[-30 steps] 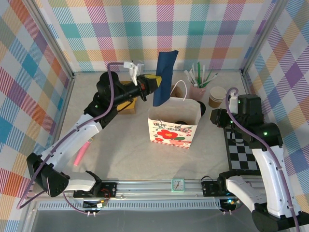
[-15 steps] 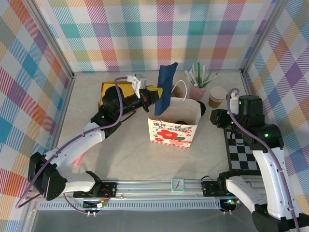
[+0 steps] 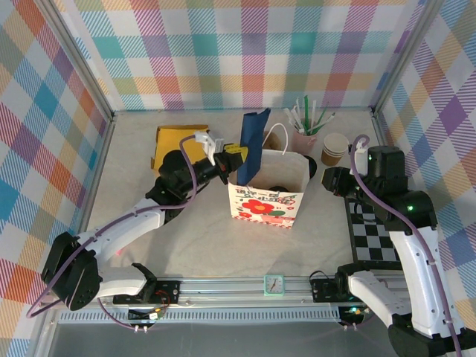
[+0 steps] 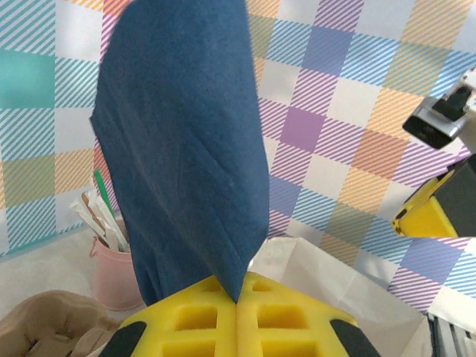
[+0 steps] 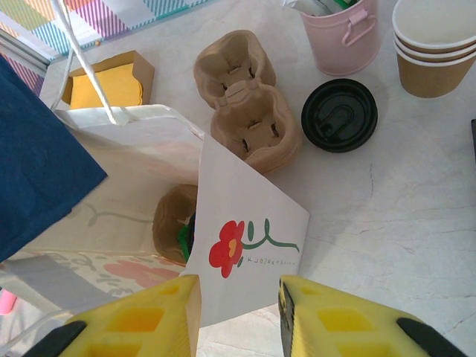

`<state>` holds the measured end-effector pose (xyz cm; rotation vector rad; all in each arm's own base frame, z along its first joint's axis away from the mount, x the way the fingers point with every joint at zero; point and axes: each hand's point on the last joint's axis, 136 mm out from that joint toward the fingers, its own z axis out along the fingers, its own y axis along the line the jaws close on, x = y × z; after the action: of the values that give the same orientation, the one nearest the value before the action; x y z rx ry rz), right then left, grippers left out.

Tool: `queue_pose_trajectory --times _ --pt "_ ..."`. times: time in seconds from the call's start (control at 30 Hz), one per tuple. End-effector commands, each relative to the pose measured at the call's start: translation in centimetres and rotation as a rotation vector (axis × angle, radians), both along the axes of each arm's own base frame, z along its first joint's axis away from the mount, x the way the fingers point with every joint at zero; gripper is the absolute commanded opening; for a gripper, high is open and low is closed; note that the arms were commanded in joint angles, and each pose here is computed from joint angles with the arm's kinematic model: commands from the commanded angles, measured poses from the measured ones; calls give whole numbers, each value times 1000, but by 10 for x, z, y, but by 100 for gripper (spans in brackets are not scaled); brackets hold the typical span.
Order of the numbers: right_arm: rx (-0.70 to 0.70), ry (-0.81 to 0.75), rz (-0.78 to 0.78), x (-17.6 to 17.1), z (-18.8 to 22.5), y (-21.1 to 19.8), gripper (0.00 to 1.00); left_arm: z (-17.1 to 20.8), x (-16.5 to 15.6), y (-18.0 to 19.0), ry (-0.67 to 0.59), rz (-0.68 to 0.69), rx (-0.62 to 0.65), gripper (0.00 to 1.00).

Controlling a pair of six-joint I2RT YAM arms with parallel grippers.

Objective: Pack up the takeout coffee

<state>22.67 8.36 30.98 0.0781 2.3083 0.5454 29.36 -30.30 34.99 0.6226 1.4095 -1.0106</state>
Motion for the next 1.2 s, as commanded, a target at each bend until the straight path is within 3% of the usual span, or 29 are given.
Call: queue_pose_trajectory --times 0.0,0.63,1.17 --pt "31 -14 9 4 2 4 35 21 -7 1 -114 -8 -36 0" --pt "70 -13 28 9 4 12 35 3 -15 16 -231 64 33 0" --pt "112 -28 61 12 10 21 35 28 -2 16 -411 147 54 0"
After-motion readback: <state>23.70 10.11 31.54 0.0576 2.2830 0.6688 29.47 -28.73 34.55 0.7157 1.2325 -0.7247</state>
